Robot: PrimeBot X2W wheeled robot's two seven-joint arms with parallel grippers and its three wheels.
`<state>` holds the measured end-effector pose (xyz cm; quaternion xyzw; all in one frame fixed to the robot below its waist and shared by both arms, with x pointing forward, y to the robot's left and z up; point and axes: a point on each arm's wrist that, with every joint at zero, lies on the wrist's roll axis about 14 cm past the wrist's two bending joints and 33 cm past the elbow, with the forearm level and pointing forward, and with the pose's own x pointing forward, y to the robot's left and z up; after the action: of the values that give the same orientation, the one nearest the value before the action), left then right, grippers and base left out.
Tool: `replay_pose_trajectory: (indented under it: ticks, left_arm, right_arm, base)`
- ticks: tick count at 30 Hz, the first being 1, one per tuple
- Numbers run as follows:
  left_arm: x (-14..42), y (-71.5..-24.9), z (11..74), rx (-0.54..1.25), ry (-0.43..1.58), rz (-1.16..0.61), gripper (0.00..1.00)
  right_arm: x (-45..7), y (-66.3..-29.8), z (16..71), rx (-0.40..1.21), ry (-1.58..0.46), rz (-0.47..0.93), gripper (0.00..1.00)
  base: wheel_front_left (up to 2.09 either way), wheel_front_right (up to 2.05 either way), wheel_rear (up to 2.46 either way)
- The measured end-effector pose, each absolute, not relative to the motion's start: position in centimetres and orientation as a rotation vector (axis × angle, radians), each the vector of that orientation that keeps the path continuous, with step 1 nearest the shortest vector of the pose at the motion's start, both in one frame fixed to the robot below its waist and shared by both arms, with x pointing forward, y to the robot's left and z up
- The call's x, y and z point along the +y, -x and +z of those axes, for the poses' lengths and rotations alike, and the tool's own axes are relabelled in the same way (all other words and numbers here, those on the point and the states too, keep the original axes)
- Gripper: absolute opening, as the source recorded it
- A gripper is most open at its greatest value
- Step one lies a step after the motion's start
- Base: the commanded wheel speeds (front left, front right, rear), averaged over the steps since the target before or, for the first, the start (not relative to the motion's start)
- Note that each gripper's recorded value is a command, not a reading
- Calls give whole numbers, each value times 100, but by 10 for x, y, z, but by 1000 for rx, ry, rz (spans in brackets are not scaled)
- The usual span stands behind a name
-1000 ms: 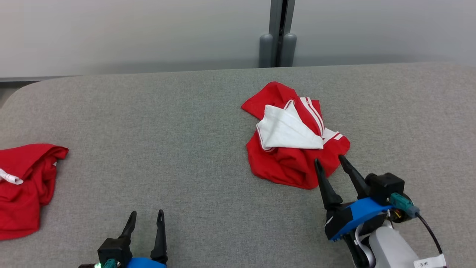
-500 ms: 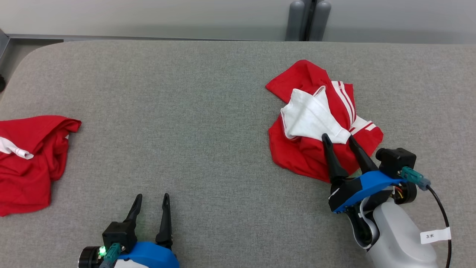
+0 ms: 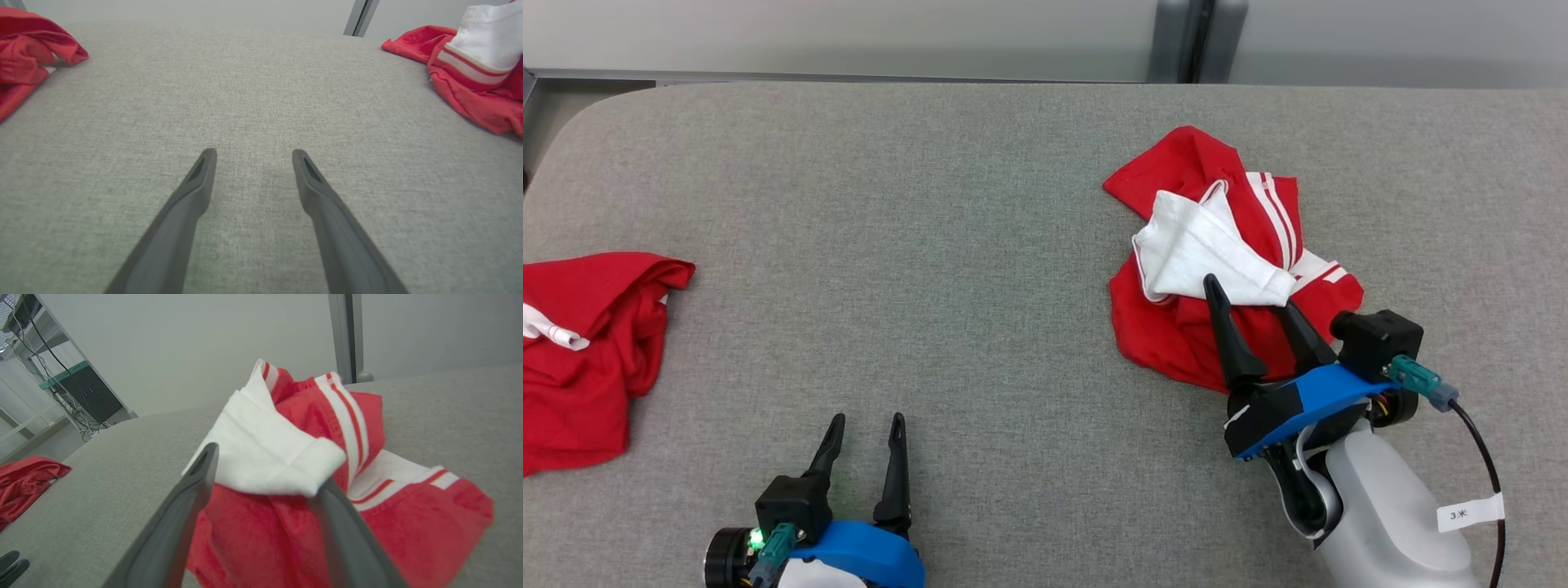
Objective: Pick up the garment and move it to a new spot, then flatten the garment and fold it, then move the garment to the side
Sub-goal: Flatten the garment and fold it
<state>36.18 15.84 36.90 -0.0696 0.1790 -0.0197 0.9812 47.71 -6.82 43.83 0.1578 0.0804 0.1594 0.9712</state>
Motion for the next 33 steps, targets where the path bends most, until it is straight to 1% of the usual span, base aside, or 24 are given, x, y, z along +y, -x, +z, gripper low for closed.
replay_pose_trajectory:
  ticks: [4,5,6,7,13,16,20,24,27,33]
  left_arm:
    - [158,-362,370,358,146,-40,100]
    - [158,-362,370,358,147,-40,100]
    - [158,-361,370,358,147,-39,100]
    - [158,-361,370,358,147,-38,100]
    - [161,-358,370,360,153,-25,100]
    - [163,-355,372,357,158,-18,100]
    - [166,-350,374,352,164,-8,100]
    - [172,-341,379,339,186,21,100]
    - [175,-335,384,324,201,37,100]
    - [189,-311,388,314,223,99,100]
  right_arm:
    - [-66,-478,445,142,-324,329,100]
    - [-66,-477,444,144,-324,329,58]
    - [-67,-477,444,145,-325,326,19]
    - [-68,-477,444,143,-324,324,0]
    - [-63,-482,461,88,-309,344,0]
    - [-54,-486,485,25,-320,377,0]
    - [-21,-496,553,-146,-296,506,0]
    - [22,-493,620,-302,-260,662,0]
    - [47,-490,660,-393,-218,751,0]
    - [84,-487,735,-567,-129,857,0]
  base:
    - [0,0,0]
    - [0,0,0]
    - [0,0,0]
    - [0,0,0]
    - [0,0,0]
    - [0,0,0]
    - [0,0,0]
    - [0,0,0]
    - [0,0,0]
    - [0,0,0]
